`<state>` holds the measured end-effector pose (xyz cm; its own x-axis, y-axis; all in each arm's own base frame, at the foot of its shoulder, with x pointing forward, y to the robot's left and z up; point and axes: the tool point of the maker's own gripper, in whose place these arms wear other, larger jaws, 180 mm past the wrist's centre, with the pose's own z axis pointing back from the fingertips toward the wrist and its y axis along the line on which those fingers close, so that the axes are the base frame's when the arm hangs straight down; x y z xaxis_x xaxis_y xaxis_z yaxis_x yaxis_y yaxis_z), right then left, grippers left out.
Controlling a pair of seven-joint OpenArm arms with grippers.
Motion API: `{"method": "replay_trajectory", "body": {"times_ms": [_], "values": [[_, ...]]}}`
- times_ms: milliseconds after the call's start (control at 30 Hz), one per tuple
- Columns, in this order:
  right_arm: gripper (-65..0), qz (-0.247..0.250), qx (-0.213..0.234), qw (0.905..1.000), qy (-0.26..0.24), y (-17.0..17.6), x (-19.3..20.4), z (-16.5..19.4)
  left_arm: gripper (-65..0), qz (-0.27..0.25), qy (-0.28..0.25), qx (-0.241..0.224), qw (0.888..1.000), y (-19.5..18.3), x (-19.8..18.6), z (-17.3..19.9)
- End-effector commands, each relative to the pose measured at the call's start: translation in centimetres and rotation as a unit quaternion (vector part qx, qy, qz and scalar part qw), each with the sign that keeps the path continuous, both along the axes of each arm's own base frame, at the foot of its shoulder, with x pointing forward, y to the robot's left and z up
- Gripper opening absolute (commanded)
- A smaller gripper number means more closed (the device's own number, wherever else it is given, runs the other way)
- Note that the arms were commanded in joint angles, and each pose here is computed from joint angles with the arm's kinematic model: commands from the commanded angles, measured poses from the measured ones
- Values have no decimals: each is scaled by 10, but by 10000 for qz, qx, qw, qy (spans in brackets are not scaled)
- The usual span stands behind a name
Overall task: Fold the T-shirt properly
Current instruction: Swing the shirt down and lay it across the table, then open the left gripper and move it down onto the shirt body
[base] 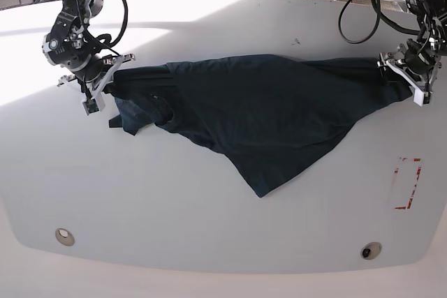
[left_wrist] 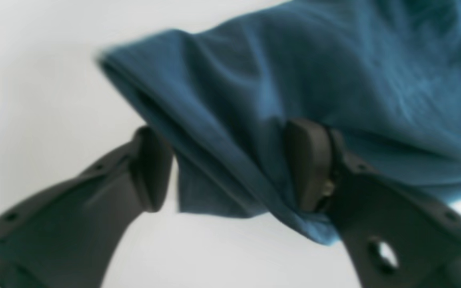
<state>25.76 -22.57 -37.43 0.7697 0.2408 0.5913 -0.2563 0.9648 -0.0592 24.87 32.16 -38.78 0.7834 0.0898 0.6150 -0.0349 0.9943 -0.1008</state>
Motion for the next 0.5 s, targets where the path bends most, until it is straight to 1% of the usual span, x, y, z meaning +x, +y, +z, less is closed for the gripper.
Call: {"method": "replay_trajectory", "body": {"times_ms": [0,67,133,200,233,333,400,467], "values": [[-650,11,-112,9994,-313,-4,10,18,-210,-22,64,56,10000,6,-1,4],[-650,22,-117,9994,-339,-3,11,19,-210,-112,207,84,9997,4,-5,3],[-650,13,-64,9994,-347,1,11,18,-208,-358,286,156,9988,-1,-7,6],[-650,7,13,9994,-354,6,12,17,-210,-846,281,317,9955,-12,-7,14],[-650,4,28,9993,-369,7,13,18,-210,-996,256,381,9940,-16,-6,18],[-650,-4,45,9990,-444,8,17,22,-210,-1592,89,701,9847,-30,-3,36],[-650,-6,53,9989,-459,9,18,22,-210,-1809,12,861,9797,-38,-2,46],[-650,-13,98,9989,-467,12,19,22,-210,-1895,-40,1072,9760,-40,1,59]]}}
